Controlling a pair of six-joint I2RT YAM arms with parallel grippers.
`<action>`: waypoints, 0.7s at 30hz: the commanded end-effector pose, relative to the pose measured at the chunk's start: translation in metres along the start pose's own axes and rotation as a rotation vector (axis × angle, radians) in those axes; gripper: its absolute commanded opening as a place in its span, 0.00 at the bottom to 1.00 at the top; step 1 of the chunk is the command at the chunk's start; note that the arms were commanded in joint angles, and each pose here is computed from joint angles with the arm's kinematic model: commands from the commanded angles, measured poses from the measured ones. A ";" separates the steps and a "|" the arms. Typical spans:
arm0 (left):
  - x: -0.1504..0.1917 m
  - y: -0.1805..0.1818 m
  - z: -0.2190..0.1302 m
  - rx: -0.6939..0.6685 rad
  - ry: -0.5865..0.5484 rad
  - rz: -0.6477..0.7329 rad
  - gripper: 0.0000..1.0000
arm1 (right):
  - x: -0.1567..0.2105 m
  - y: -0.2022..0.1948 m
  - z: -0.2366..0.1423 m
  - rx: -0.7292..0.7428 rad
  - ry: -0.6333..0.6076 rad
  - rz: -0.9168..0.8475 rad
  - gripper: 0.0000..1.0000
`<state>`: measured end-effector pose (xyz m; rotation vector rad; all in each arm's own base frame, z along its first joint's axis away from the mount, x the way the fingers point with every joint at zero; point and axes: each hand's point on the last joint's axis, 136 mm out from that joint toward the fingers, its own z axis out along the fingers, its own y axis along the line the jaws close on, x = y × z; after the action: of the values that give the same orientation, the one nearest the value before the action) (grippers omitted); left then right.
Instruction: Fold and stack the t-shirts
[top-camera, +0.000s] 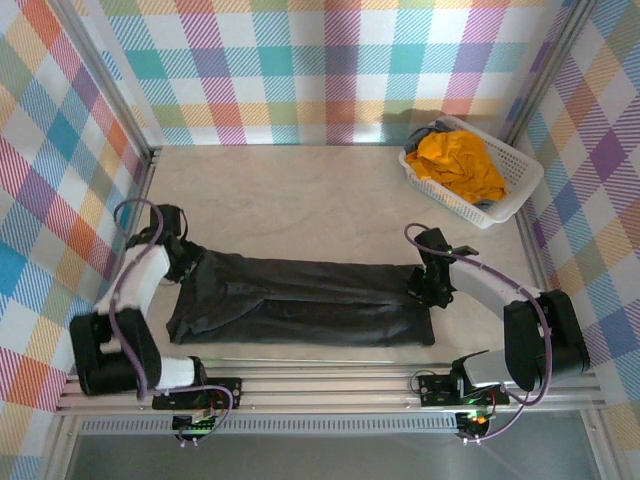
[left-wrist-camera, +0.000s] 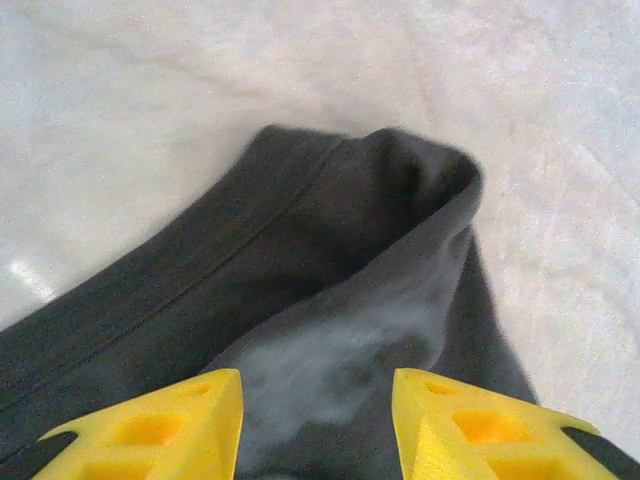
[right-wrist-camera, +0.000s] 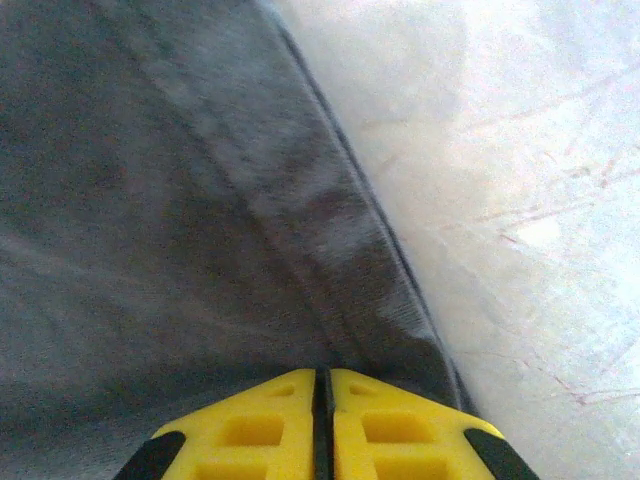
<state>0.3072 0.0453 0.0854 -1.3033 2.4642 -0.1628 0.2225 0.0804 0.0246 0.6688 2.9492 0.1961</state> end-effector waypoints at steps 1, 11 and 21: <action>-0.025 -0.039 0.006 0.105 -0.022 0.134 0.40 | 0.007 -0.011 0.003 0.032 0.030 0.018 0.11; -0.030 -0.039 0.047 0.046 0.012 0.212 0.36 | 0.004 -0.006 0.002 0.025 0.034 0.015 0.11; -0.025 -0.016 0.049 -0.023 -0.015 0.194 0.02 | 0.003 -0.005 0.004 0.029 0.036 0.017 0.10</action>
<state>0.3540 0.0500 0.0436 -1.0496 2.6015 -0.1242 0.2214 0.0795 0.0204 0.6811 2.9650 0.1882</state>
